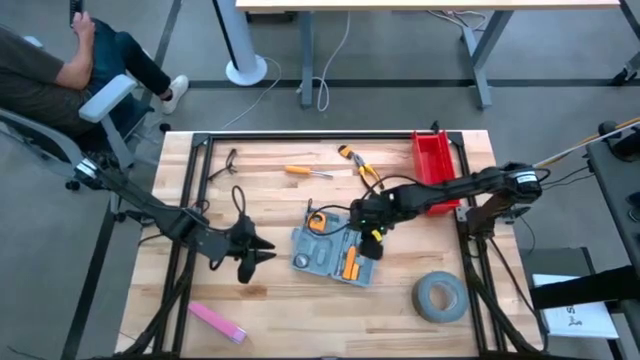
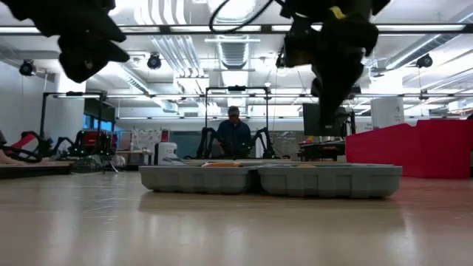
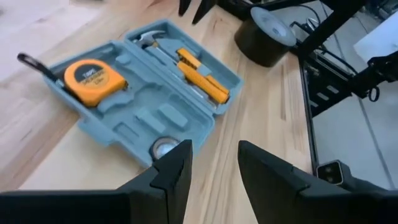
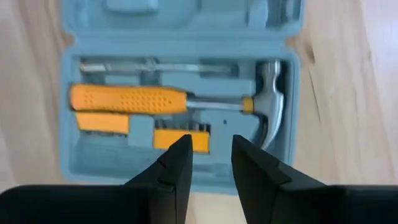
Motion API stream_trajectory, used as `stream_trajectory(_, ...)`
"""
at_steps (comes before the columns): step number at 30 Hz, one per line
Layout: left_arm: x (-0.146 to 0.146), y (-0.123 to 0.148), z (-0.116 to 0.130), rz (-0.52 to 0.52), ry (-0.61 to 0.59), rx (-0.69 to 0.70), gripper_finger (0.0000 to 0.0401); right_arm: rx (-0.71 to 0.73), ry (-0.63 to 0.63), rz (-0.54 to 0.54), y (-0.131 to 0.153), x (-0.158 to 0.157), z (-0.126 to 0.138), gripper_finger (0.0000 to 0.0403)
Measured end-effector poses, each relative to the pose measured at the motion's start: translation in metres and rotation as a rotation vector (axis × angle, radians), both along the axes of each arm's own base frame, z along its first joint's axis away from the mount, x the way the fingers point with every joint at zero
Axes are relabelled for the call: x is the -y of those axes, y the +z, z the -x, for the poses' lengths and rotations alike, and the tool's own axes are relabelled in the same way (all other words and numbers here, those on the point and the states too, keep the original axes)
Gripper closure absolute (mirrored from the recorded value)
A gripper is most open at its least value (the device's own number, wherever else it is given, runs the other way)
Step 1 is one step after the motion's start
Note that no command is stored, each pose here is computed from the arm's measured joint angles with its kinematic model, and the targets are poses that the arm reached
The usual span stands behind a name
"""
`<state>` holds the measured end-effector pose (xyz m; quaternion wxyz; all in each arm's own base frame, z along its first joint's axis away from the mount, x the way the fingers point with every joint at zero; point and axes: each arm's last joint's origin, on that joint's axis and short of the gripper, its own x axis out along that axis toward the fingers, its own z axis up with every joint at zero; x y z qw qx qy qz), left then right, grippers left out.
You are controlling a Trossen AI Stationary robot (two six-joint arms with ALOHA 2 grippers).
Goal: Prefit tool cases
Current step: Remove the yellow hammer from the pre-fit tool case
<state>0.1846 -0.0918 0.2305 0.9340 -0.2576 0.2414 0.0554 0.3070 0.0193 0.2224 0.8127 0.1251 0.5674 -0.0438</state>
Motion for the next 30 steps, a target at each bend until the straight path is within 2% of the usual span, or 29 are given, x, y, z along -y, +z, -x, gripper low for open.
stream_trajectory(8,-0.003,0.012,-0.028,-0.114,-0.011,-0.047,0.0264,-0.038,-0.036,0.025,-0.021,0.001,0.008,0.0302)
stream_trajectory(16,-0.01,0.008,-0.05,-0.193,0.014,-0.101,0.0264,-0.049,-0.072,0.06,-0.032,0.003,0.012,0.0294)
stream_trajectory(30,-0.035,-0.027,-0.08,-0.13,0.004,-0.245,0.0264,-0.067,-0.084,0.065,-0.046,0.013,0.008,0.0312)
